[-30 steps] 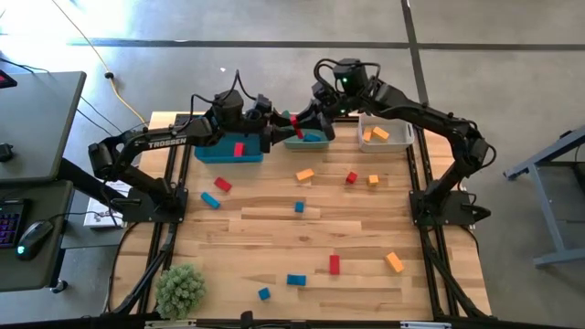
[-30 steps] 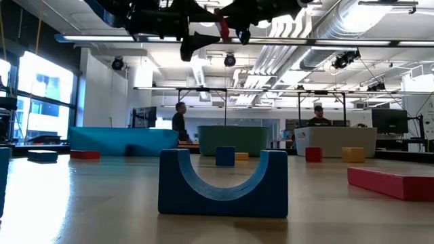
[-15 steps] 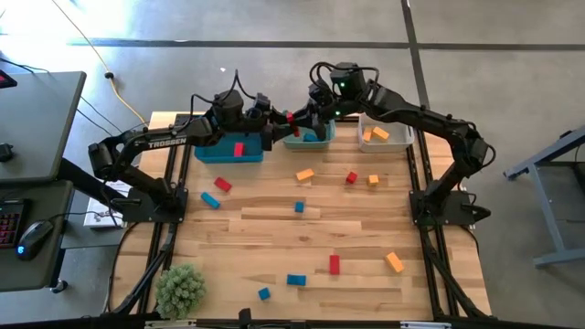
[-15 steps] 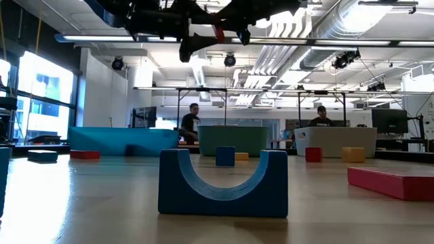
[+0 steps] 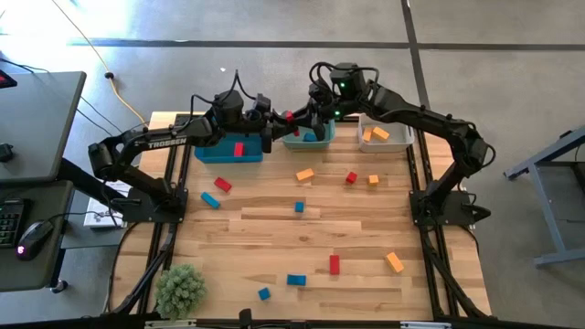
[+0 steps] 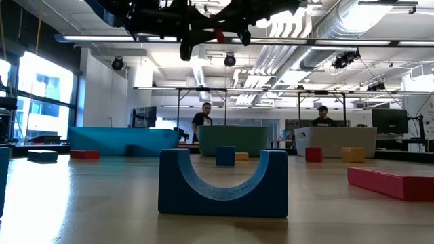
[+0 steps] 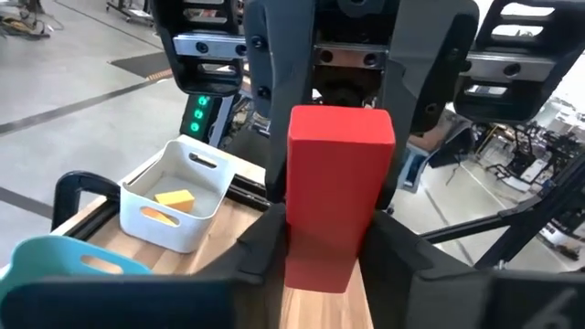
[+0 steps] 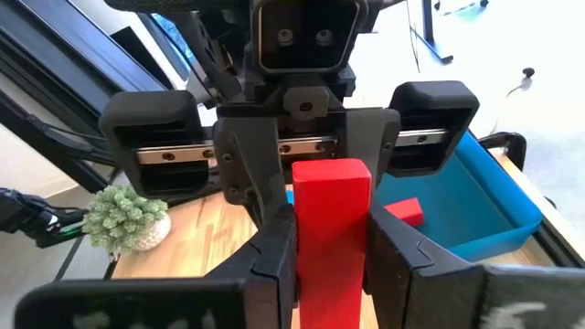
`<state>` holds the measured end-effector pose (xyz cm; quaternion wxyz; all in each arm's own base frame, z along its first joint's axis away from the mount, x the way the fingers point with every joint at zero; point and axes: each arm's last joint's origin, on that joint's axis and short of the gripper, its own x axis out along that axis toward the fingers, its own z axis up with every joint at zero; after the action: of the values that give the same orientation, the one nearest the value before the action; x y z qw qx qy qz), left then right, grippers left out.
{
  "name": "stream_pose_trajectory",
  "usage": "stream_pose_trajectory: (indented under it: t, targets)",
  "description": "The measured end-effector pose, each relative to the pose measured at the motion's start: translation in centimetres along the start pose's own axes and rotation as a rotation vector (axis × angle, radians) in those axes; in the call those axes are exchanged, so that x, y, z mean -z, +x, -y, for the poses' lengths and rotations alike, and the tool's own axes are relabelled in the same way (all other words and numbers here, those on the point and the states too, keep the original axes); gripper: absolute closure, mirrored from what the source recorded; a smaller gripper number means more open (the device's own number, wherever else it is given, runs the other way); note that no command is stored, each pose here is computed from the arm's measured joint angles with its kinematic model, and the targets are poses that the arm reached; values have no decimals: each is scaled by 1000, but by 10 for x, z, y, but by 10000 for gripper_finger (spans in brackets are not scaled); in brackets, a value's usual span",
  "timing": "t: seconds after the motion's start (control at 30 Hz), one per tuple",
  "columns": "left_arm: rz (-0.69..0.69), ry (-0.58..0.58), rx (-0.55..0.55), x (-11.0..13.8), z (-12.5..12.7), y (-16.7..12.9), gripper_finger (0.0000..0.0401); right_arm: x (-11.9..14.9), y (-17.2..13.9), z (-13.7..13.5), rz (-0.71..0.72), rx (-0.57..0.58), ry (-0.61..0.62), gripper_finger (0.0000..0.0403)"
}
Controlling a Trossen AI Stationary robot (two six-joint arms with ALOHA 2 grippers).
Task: Sort & place blocks by color
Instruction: Put the red block into the blue bin
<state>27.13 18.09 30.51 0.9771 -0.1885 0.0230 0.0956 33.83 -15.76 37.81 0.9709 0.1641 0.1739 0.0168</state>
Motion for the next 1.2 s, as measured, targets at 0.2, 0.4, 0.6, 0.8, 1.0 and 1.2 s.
stream_pose_trajectory:
  t: [0.2,0.4,0.6,0.8,1.0,1.2]
  targets:
    - [0,16,-3,0,0,0,325,0,0,0,-2,1,-7,321]
    - [-3,19,-18,0,-1,0,325,0,0,1,2,26,-9,294]
    - [-76,27,-119,9,-6,-1,325,0,-1,5,6,107,-50,241]
    - [-214,22,-293,24,-18,-7,325,-1,-7,16,12,170,-69,209]
    - [-385,-42,-509,39,-36,-22,325,0,-16,29,-16,204,-144,207]
    - [-531,-124,-705,52,-48,-39,325,8,-20,40,-62,222,-218,207]
